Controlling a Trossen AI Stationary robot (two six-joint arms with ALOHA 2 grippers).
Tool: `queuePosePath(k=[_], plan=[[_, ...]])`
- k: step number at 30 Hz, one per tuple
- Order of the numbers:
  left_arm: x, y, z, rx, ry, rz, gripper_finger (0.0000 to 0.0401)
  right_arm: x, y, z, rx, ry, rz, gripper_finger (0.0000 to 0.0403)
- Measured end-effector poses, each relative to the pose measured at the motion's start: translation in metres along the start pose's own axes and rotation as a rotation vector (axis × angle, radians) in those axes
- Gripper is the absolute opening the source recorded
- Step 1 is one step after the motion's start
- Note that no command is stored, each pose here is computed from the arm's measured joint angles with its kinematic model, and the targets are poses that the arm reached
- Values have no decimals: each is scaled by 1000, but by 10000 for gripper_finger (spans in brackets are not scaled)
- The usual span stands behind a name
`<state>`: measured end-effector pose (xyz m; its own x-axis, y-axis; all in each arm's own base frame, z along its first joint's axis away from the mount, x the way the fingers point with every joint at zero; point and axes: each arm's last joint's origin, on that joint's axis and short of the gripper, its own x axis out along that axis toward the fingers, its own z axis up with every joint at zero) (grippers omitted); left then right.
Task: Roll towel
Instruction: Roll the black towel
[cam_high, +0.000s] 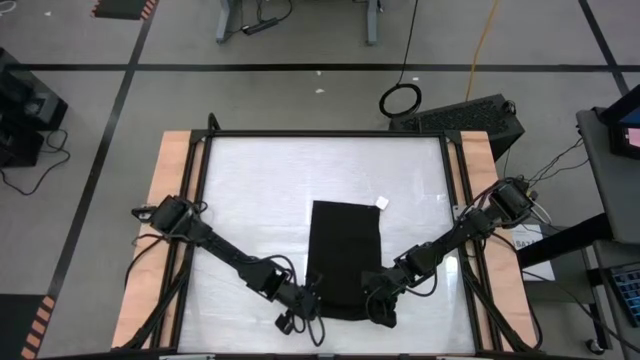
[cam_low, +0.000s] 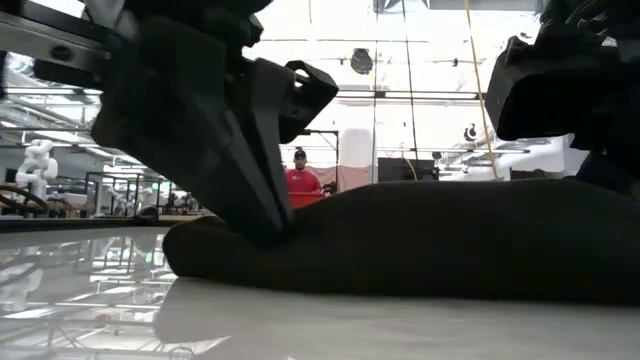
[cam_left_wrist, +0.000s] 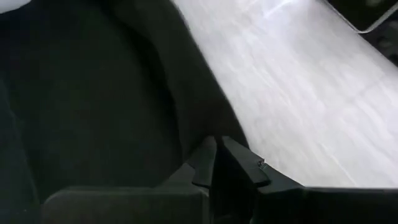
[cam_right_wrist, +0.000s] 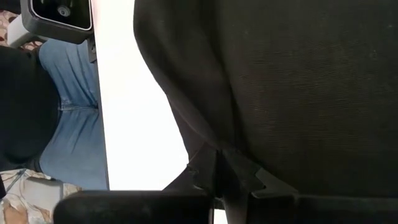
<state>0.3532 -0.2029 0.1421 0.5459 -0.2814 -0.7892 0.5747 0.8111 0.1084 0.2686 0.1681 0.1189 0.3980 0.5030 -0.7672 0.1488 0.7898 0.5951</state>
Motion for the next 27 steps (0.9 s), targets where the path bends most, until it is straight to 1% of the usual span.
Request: queuePosePath(k=[9,14,16,20,23,27], plan=[[1,7,-5,-18,34,7,30,0,0,0,0,2,3,4],[10,8,-12,-61,60,-13,30,0,1,-1,-25,7,11,6],[16,7,-14,-73,67,-20,30,-1,3,-1,-41,3,15,14],[20,7,-17,-76,79,-22,30,-8,6,-1,-70,-8,25,52],[20,9,-18,-80,82,-20,30,-16,10,0,-98,-20,33,95],[21,11,-20,-113,93,-26,30,-31,13,-1,-128,-24,7,148]])
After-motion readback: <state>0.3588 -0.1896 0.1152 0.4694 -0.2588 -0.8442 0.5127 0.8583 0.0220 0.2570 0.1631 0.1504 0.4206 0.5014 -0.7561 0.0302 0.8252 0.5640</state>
